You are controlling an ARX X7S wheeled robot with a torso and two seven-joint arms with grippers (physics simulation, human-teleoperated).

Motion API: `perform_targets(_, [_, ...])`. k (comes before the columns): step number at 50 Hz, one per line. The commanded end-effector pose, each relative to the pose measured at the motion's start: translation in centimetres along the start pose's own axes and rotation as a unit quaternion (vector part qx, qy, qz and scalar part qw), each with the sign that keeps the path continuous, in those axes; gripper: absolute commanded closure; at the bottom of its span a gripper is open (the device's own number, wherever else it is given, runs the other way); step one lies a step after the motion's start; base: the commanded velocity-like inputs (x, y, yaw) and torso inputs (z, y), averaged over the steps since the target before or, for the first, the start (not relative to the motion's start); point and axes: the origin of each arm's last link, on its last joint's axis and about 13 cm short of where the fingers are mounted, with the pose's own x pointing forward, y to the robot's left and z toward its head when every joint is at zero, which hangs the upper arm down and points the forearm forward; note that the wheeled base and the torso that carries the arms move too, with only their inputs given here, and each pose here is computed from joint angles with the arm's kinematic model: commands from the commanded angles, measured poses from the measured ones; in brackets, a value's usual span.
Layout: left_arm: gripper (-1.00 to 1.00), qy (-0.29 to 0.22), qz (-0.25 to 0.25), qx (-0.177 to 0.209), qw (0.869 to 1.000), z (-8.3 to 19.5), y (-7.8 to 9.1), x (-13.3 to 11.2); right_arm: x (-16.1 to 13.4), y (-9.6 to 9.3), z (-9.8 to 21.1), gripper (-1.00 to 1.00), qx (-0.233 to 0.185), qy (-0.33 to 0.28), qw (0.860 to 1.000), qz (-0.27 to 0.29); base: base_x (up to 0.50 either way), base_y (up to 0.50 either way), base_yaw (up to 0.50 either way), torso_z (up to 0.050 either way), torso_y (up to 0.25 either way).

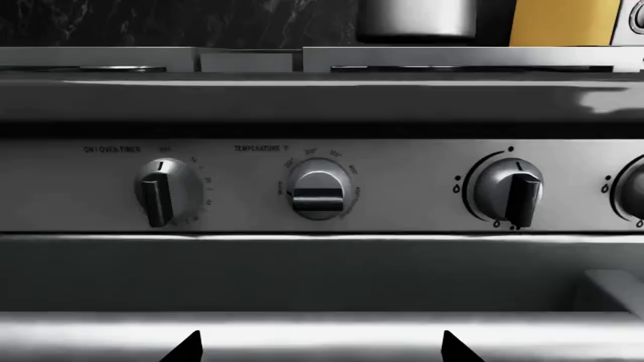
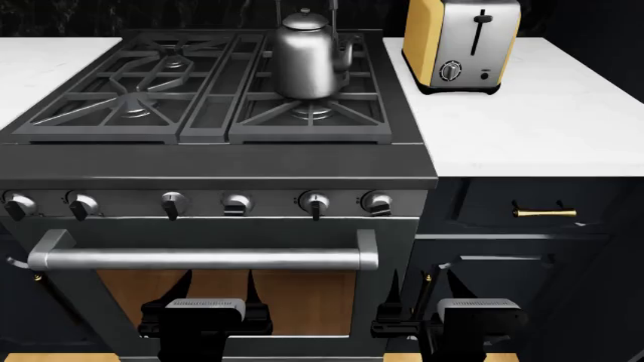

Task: Turn off the front right burner of the stove.

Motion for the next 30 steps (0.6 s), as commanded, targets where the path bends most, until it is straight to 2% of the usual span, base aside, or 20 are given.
perform_targets(1, [-1.0,0.002,-0.001,-0.006,1.0,0.02,-0.02,-0.03,0.01,0.07,-0.05,-1.0,-0.002,0.003,1.0,0.001,0.0,0.0,0.0,0.0,0.0])
perform_targets(10, [-1.0,0.003,-0.006,-0.012,1.0,-0.04,-0.29,-0.1,0.03,0.05,-0.35,-1.0,-0.014,0.02,1.0,-0.002,0.0,0.0,0.0,0.0,0.0])
perform_targets(30, [-1.0,0.004,-0.007,-0.009,1.0,-0.14,-0.17,-0.34,0.08,0.1,-0.29,-1.0,-0.016,0.019,1.0,0.003,0.0,0.0,0.0,0.0,0.0])
